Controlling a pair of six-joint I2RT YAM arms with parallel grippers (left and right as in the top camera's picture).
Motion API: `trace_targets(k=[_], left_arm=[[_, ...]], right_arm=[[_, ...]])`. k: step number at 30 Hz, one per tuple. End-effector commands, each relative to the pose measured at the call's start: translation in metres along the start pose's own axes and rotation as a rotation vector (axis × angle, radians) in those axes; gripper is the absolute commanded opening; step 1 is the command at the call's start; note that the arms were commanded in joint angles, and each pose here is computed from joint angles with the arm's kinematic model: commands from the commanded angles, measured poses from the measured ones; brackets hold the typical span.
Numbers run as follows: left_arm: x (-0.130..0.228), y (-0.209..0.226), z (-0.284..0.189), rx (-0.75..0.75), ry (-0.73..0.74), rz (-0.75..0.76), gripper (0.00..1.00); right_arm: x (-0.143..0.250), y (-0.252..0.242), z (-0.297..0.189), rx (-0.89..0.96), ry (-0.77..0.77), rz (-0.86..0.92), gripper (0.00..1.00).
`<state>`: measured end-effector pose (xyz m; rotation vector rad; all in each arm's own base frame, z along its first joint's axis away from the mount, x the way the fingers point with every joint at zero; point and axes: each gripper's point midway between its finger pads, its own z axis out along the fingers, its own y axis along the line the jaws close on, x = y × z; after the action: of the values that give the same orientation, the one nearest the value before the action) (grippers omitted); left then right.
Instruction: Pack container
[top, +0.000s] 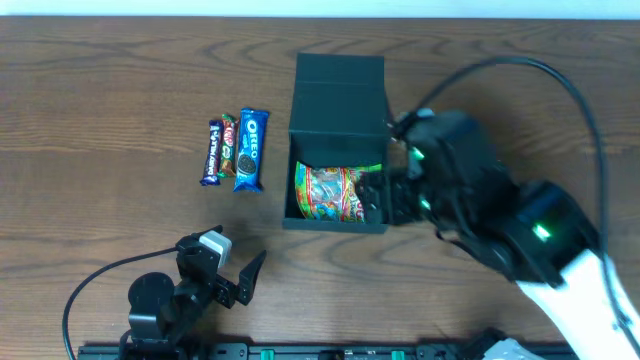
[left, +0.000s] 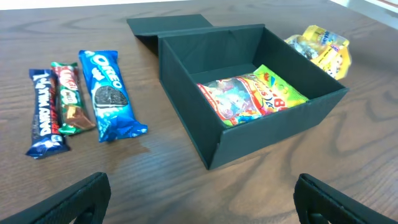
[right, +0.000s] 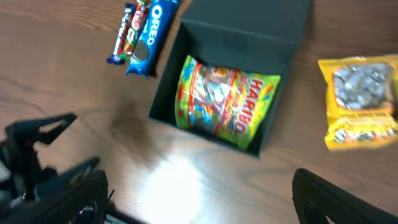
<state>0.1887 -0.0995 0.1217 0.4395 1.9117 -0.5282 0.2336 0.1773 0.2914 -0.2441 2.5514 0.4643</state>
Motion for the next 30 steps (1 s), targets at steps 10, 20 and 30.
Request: trace_targets(k=[10, 20, 30], left_arm=[[-0.002, -0.043, -0.003, 0.26, 0.055, -0.599, 0.95], [-0.095, -0.041, -0.022, 0.314, -0.309, -0.455, 0.95], [-0.081, 0.013, 0.027, 0.028, -0.013, -0.33, 0.95]], right_arm=[[0.024, -0.013, -0.019, 0.025, 0.039, -0.04, 0.94], [0.023, -0.012, -0.017, 0.022, 0.034, -0.05, 0.95], [0.021, -0.011, -0.017, 0.018, 0.027, -0.09, 0.95]])
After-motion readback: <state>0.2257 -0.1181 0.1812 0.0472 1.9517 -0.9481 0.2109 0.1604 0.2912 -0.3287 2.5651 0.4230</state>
